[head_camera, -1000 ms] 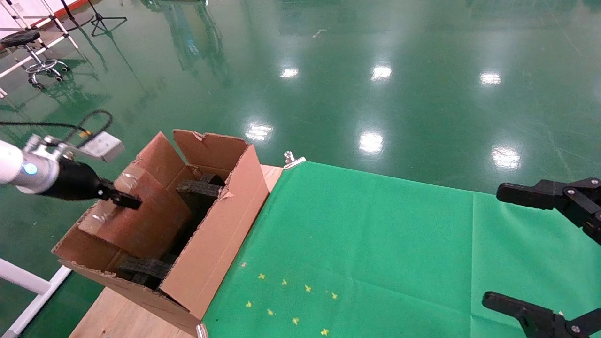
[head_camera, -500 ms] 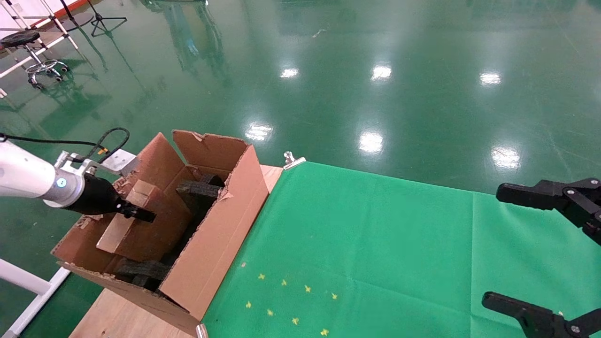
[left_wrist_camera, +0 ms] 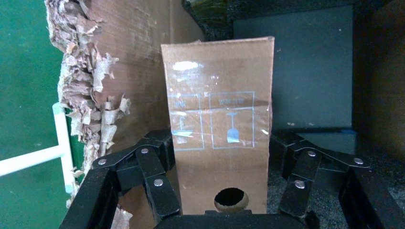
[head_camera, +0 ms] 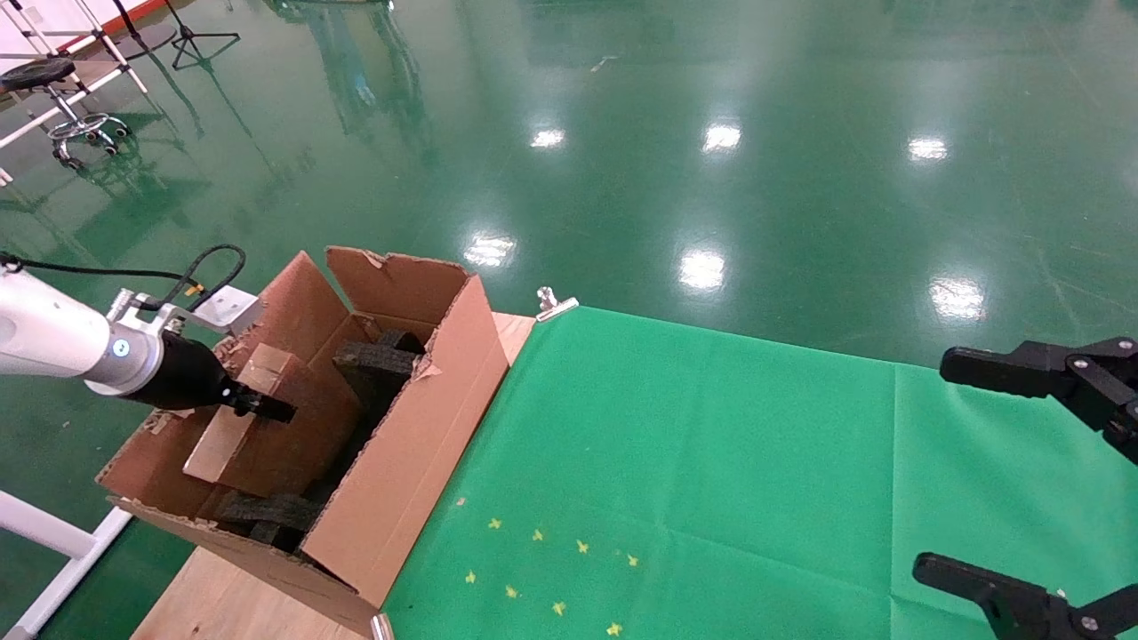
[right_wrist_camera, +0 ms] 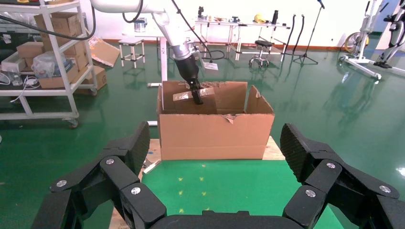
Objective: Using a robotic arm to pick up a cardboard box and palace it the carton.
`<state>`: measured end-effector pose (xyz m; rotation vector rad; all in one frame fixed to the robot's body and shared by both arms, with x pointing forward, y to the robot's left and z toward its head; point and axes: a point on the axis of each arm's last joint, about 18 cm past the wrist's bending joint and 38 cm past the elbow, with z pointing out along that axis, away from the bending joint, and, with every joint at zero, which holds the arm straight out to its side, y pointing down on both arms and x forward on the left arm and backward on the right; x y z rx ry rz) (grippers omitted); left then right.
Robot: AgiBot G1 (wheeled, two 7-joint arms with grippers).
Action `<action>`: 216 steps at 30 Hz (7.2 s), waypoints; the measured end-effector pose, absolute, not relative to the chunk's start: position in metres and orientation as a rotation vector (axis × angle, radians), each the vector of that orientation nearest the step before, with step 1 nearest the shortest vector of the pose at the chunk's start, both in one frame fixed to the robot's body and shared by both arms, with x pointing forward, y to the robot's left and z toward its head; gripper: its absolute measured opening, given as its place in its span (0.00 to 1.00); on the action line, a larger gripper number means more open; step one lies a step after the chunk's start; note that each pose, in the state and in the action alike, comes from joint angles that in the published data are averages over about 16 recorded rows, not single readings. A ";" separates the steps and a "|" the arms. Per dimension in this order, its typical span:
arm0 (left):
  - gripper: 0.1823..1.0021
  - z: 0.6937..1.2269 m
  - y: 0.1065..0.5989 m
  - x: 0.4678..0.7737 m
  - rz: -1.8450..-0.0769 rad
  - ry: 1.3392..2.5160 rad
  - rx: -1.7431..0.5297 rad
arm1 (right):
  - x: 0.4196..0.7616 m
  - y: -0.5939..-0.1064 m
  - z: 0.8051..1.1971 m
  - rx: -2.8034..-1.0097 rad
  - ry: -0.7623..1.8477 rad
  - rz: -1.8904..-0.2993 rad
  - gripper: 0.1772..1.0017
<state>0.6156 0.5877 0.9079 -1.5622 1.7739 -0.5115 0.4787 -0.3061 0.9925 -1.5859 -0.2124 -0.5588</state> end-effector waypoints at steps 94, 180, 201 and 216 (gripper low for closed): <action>1.00 0.993 0.317 0.514 -1.701 1.969 0.084 | 0.479 -0.306 0.993 -1.585 -0.212 -0.559 1.00; 1.00 0.992 0.300 0.476 -1.798 1.925 0.275 | 0.479 -0.306 0.993 -1.585 -0.211 -0.559 1.00; 1.00 0.992 0.300 0.476 -1.798 1.925 0.275 | 0.479 -0.306 0.993 -1.585 -0.211 -0.559 1.00; 1.00 0.992 0.300 0.476 -1.798 1.925 0.275 | 0.479 -0.306 0.993 -1.585 -0.211 -0.559 1.00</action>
